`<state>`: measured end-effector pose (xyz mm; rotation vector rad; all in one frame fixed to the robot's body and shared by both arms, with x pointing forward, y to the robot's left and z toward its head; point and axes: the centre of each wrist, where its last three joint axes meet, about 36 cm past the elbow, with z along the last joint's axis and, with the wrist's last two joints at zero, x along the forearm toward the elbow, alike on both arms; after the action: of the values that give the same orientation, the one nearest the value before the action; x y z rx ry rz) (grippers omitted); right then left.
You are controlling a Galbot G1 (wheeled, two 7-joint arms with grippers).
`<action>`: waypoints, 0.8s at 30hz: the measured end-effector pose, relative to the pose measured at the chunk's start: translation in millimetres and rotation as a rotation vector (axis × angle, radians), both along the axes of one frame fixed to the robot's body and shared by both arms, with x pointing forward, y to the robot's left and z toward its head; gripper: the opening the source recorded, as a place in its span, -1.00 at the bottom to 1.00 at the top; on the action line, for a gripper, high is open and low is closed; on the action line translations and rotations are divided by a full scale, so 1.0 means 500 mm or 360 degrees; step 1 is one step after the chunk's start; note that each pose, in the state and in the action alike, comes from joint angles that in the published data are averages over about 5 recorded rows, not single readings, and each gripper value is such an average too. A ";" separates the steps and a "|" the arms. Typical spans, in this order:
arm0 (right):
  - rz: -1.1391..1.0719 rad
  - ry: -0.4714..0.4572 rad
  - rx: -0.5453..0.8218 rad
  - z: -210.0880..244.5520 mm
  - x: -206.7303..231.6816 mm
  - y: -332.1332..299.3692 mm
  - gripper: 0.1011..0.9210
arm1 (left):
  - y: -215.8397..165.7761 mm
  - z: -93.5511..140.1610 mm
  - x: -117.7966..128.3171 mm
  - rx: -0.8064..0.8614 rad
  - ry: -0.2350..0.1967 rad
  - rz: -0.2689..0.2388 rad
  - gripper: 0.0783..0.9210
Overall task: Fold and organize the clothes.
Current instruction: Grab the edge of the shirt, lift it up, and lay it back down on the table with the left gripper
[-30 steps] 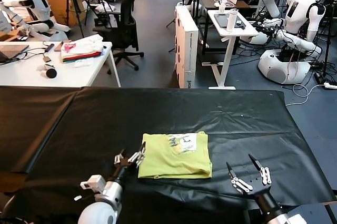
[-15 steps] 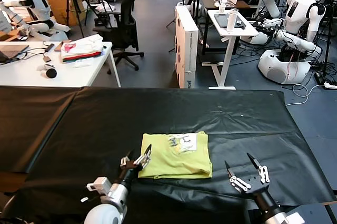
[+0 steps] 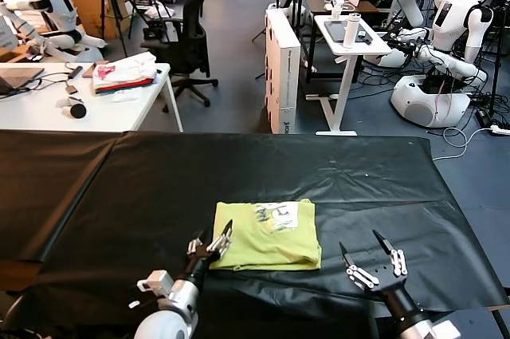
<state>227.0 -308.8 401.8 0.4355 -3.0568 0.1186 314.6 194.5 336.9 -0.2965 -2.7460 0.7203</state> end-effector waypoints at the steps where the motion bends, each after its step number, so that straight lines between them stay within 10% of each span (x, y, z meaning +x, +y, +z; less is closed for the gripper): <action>1: 0.0000 0.0000 0.0001 0.000 0.000 0.000 0.97 | -0.001 0.001 -0.001 -0.0004 0.0001 0.0001 0.47; 6: 0.0003 -0.0002 0.0004 -0.002 0.004 0.003 0.97 | -0.004 0.003 -0.009 -0.0017 0.0003 0.0004 -0.24; 13: 0.0008 0.0002 0.0001 -0.007 0.007 0.006 0.97 | -0.005 0.006 -0.015 -0.0044 0.0005 0.0002 -0.68; 24: -0.0005 -0.0003 -0.0007 -0.017 0.014 0.012 0.97 | 0.051 0.027 0.010 0.0019 0.0020 0.0041 -0.78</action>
<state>234.0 -302.8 393.3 0.4306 -3.0584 0.1259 319.8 220.2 350.6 -0.2538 -2.7463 0.7093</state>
